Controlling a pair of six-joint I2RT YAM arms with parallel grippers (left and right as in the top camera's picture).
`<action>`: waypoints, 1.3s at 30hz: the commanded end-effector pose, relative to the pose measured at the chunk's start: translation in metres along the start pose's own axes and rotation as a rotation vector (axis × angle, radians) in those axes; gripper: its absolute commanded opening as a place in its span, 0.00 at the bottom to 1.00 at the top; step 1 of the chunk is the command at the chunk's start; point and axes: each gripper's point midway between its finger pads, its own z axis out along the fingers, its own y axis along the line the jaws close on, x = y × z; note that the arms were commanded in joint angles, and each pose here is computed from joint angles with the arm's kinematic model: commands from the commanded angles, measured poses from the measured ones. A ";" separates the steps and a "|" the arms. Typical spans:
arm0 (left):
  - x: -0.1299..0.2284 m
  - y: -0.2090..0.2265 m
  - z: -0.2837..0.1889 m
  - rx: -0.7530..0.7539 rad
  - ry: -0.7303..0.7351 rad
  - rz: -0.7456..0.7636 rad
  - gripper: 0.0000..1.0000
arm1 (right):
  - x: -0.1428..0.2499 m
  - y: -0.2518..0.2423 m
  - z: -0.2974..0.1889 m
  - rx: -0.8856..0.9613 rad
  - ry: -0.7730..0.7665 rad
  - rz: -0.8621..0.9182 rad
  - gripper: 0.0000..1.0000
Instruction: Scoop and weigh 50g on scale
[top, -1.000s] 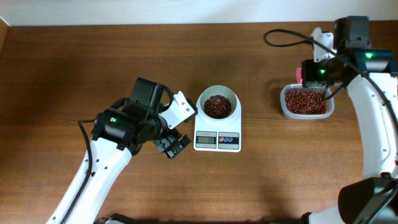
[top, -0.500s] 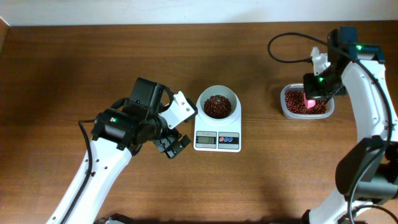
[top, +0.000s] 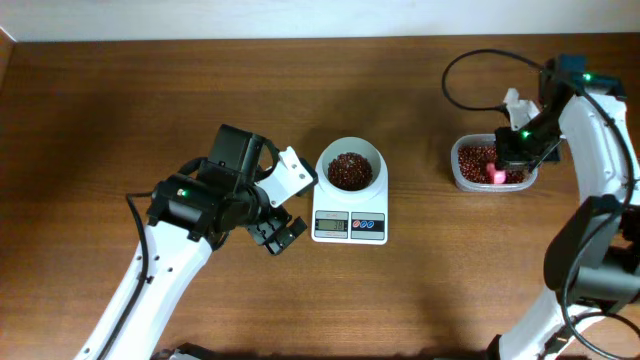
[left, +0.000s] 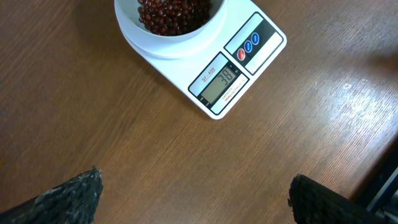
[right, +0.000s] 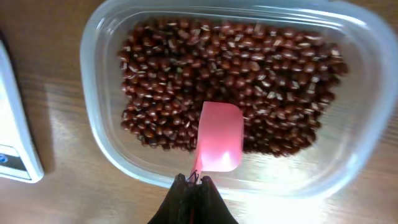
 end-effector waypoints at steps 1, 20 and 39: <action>0.000 0.000 -0.002 -0.003 -0.007 0.012 0.99 | -0.003 0.011 0.001 -0.073 -0.006 -0.027 0.04; 0.000 0.000 -0.002 -0.003 -0.007 0.012 0.99 | -0.020 0.021 0.004 -0.409 -0.108 0.059 0.04; 0.000 0.000 -0.002 -0.003 -0.007 0.012 0.99 | -0.021 -0.022 -0.045 -0.698 -0.338 0.193 0.04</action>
